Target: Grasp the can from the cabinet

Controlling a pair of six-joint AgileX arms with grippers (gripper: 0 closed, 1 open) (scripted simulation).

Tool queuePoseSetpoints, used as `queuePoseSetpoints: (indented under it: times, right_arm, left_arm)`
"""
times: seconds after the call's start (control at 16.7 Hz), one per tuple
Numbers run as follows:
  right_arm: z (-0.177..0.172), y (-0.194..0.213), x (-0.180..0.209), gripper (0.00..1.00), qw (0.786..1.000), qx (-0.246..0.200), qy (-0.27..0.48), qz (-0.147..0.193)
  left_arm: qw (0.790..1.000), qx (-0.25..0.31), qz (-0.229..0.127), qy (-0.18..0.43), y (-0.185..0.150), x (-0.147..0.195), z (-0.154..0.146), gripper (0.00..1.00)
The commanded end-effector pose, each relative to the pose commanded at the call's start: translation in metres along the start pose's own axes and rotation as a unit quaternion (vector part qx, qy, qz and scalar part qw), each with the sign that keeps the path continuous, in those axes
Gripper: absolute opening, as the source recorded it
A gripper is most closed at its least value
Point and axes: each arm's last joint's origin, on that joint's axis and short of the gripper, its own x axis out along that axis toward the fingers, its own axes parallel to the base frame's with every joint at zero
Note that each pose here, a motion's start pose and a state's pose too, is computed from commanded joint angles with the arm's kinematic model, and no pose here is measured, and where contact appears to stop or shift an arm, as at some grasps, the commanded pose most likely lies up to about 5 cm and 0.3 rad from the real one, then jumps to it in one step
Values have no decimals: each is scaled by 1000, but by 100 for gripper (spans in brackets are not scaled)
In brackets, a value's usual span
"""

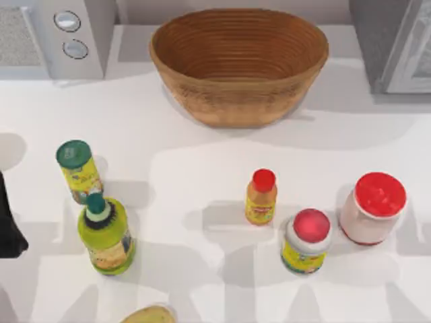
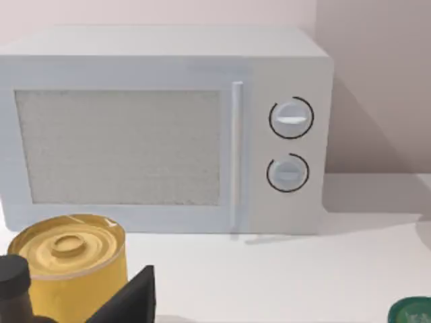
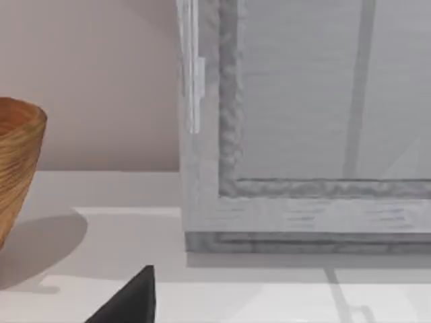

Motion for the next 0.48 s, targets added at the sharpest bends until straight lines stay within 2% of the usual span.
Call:
queuePoseSetpoints:
  times: [0.24, 0.48]
  right_arm:
    - [8, 0, 0, 100, 1000, 0, 1, 1]
    - [56, 3, 2, 100, 1000, 0, 6, 1]
  left_arm:
    - [1000, 0, 0, 0, 0, 0, 0, 100]
    - [1000, 0, 0, 0, 0, 0, 0, 100]
